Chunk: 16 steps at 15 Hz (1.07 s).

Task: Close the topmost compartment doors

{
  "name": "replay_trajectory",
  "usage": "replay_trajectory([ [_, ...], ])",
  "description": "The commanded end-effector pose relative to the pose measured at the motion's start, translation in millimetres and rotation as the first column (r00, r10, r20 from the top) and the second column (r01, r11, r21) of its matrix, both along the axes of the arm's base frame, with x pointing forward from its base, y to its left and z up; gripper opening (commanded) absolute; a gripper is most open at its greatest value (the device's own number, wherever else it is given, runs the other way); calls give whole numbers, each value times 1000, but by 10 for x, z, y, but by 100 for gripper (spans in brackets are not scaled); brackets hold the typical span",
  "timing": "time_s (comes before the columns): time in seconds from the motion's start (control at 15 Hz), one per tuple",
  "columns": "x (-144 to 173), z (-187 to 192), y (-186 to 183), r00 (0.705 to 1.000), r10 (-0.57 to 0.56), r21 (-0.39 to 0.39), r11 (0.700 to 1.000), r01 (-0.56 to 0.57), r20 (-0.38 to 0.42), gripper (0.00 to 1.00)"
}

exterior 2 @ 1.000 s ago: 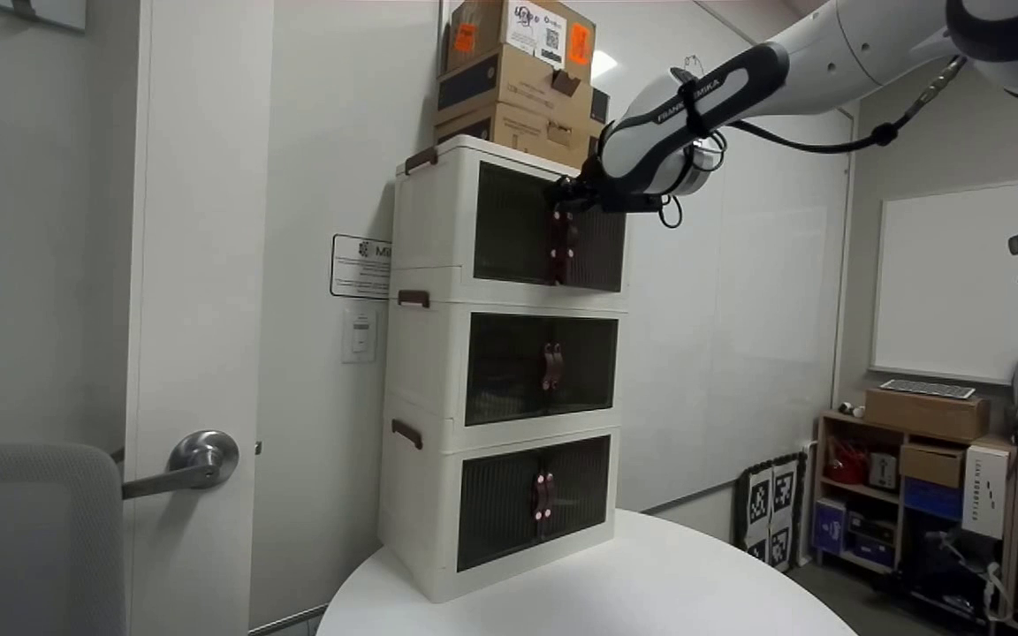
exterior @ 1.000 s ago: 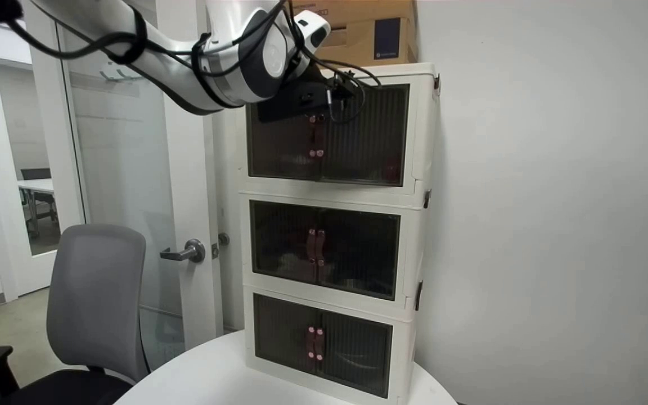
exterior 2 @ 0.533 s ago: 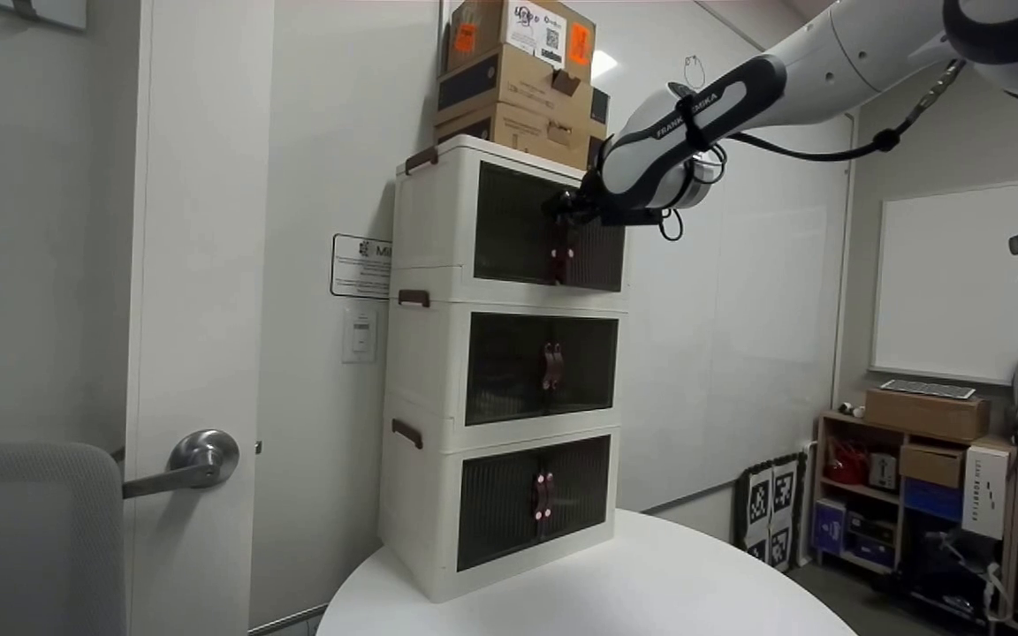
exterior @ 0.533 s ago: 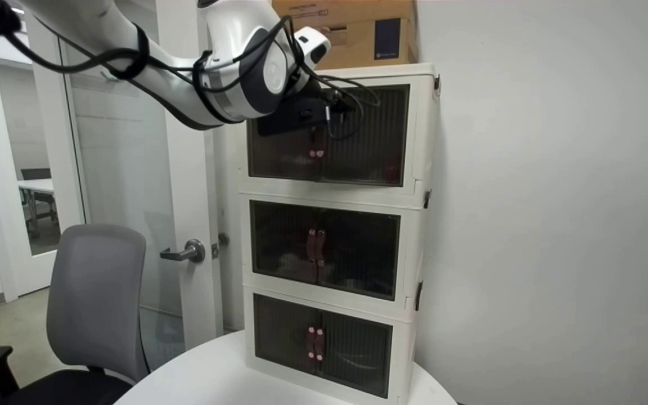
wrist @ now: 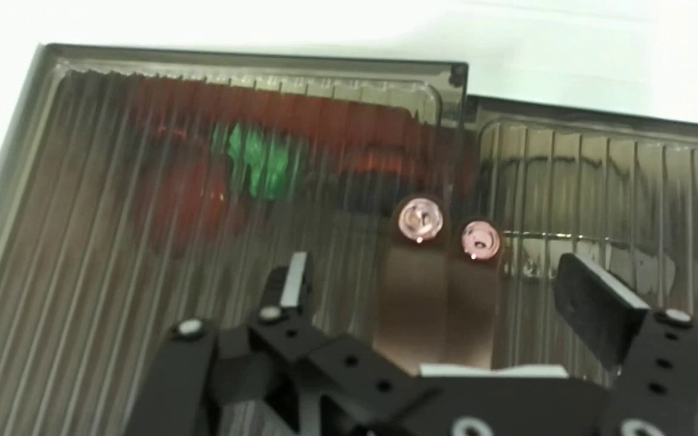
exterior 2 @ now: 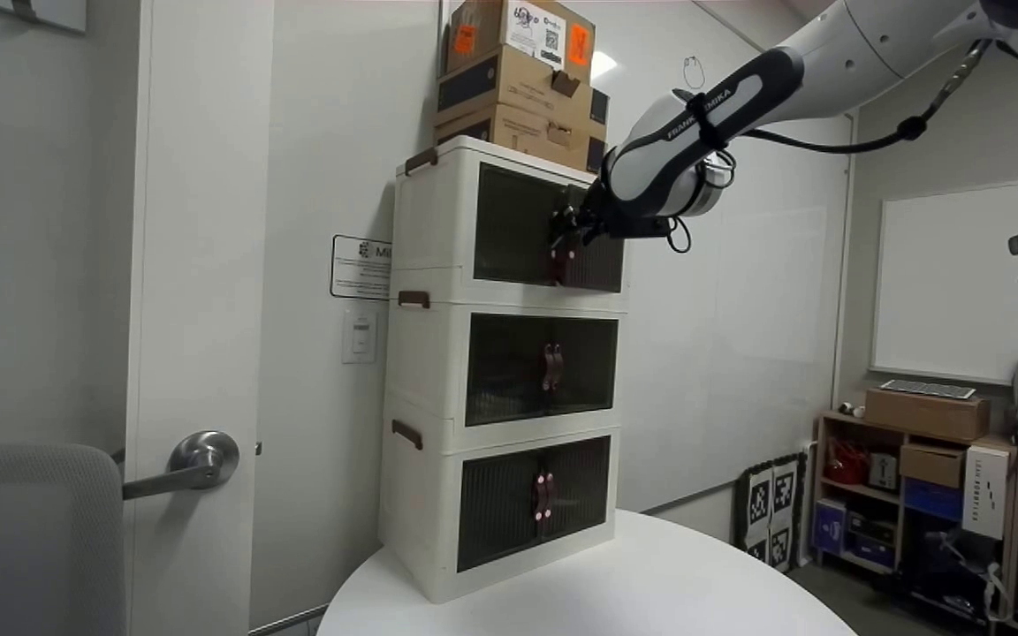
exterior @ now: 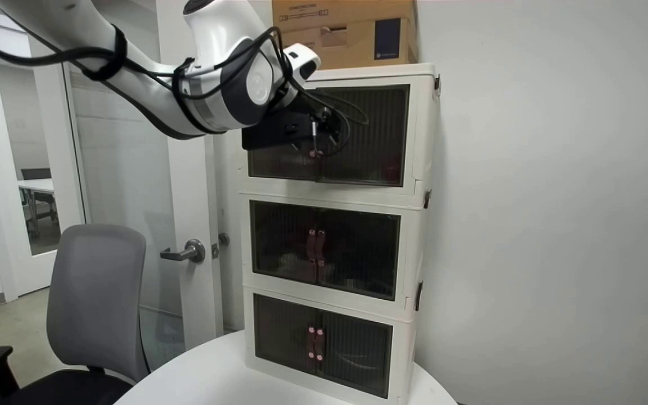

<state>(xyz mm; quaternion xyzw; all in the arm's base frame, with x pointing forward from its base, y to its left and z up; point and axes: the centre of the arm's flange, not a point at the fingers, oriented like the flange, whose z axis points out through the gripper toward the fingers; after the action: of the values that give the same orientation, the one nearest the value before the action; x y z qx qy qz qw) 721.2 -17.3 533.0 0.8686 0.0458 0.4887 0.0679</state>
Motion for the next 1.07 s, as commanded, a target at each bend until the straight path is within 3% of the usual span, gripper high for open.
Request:
replay_trajectory([
  [0.0,-256,-158,41,999,4,-15,1000,-5,-50,100],
  [0.6,-378,-579,-58,991,-12,-62,998,4,-135,100],
  [1.0,-318,-479,-11,1000,-2,-56,998,1,-29,100],
])
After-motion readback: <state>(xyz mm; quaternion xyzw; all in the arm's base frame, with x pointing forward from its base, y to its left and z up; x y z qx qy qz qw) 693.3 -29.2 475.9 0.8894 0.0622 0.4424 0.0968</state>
